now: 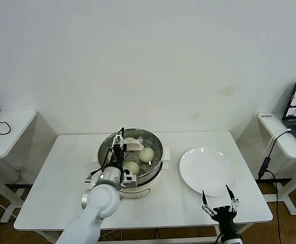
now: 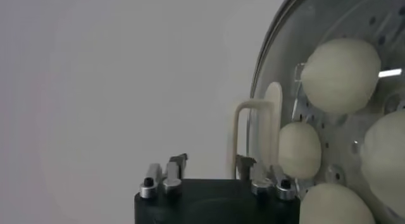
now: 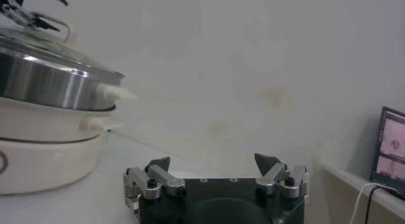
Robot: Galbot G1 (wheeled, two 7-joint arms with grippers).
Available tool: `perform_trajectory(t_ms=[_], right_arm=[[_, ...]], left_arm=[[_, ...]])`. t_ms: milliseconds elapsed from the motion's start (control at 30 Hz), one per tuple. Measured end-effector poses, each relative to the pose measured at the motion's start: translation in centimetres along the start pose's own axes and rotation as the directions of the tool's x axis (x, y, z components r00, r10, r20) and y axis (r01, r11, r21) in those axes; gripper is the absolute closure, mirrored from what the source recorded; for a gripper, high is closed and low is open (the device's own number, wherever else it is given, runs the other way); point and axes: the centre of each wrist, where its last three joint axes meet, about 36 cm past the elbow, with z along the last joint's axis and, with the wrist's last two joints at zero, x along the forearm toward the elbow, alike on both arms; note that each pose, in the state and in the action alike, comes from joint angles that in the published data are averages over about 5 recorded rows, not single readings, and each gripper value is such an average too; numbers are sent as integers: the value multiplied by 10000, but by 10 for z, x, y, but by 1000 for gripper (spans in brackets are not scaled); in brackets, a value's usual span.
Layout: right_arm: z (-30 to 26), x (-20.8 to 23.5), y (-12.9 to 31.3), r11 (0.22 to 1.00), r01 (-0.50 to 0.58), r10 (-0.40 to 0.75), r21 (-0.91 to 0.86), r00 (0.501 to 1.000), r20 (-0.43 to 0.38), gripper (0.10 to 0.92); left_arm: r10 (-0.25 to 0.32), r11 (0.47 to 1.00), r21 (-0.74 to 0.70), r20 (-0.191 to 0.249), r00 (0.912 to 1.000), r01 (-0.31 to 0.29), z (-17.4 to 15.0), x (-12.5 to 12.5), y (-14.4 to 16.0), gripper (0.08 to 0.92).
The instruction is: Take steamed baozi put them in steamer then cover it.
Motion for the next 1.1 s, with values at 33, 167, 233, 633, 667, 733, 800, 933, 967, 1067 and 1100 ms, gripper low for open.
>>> perform_trajectory(t_ms=[33,167,233,633,667,733,800,933,967,1067,1100], right_arm=[[0,0,0,10000,-2,2,3,10000,-3,199],[0,2,-1,10000,-8,8,30,10000,-32,200],[1,3,-2,10000,-7,7,46,10000,-55,199],[4,9,-8,9999,127,-126,21,9998,-181,200],[4,10,-8,9999,153,-152,11,9997,-192,200],[5,11,-8,9998,220,-221,-11,9995,-220,200],[5,12,-9,9995,307,-308,-40,9992,-253,199],[1,14,-9,9982,572,-579,-194,9976,-381,200],[0,15,-9,9975,658,-669,-253,9968,-441,200],[-5,18,-12,9947,926,-955,-445,9931,-681,200],[-7,18,-13,9936,1011,-1048,-508,9915,-776,199]], left_arm=[[-12,10000,21,53,10000,12,1,4,0,228],[-88,9998,200,316,9995,82,5,25,3,181],[-150,9992,389,483,9987,132,7,37,6,178],[-738,8851,4654,1582,9847,-84,41,124,12,177],[-800,8530,5217,1571,9843,-139,45,130,10,177],[-891,7779,6280,1439,9856,-214,53,142,7,177],[-910,6894,7240,1196,9886,-241,60,153,3,177],[-805,5060,8625,557,9952,-73,70,175,-8,177],[-776,4627,8865,370,9963,31,73,180,-11,177],[-645,3438,9383,-153,9978,366,81,195,-23,177],[-575,3085,9500,-311,9979,474,83,199,-28,177]])
